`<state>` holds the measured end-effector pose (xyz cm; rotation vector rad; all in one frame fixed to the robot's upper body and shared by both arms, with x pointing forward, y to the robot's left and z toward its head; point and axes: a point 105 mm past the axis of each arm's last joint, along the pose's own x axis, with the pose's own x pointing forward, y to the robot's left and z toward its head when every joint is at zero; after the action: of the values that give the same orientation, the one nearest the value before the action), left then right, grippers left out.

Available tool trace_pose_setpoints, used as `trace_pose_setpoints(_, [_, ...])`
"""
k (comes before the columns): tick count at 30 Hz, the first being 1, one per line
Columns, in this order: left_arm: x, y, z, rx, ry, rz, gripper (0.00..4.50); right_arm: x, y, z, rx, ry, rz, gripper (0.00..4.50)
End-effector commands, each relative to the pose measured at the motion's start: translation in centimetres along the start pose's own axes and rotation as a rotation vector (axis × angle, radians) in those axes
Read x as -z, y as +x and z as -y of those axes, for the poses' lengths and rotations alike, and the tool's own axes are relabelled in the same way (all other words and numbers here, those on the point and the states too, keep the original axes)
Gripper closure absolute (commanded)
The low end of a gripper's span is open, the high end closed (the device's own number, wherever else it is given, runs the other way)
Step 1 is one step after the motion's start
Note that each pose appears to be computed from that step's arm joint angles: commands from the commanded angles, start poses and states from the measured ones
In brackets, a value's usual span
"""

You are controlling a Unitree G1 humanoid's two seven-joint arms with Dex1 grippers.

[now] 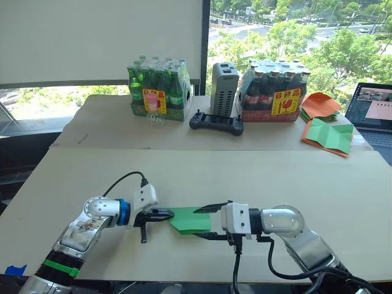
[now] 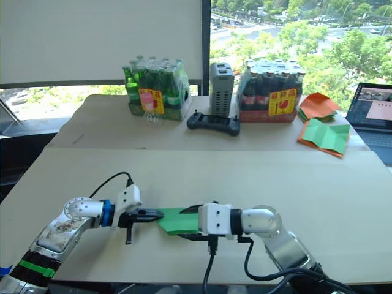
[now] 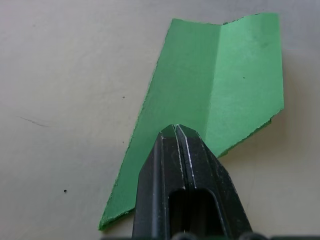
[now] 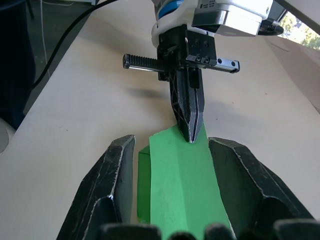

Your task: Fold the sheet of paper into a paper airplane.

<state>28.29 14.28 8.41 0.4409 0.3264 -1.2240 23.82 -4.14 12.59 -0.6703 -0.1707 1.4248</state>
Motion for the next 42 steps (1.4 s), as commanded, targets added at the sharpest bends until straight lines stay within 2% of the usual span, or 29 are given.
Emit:
trace_pose_setpoints(1, [0.5,0.1,0.4,0.012,0.011,-0.032,4.47,0.1,0.0,-0.1,-0.012,-0.051,-0.010,1.89])
trace_pose_setpoints(6, [0.4,-0.1,0.2,0.006,0.015,-0.032,4.47,1.6,0.0,-0.3,-0.023,-0.075,-0.059,1.89])
trace_pose_setpoints(19, [0.5,-0.4,0.2,0.004,0.021,-0.037,4.47,2.3,0.1,0.3,0.019,-0.059,-0.057,1.89])
trace_pose_setpoints(23, [0.5,-0.5,0.2,0.003,0.023,-0.039,4.50,2.6,0.1,0.3,0.015,-0.074,-0.070,3.00])
trace_pose_setpoints(27, [0.5,-0.5,0.2,0.001,0.027,-0.041,4.50,2.3,0.2,0.5,0.016,-0.081,-0.058,4.43])
trace_pose_setpoints(37, [0.6,-0.5,0.2,0.000,0.036,-0.041,4.50,2.1,0.7,1.3,0.008,0.014,-0.057,4.47])
trace_pose_setpoints(42, [0.5,-0.4,0.2,0.001,0.037,-0.036,4.50,3.9,1.3,2.1,0.006,0.120,-0.163,4.47])
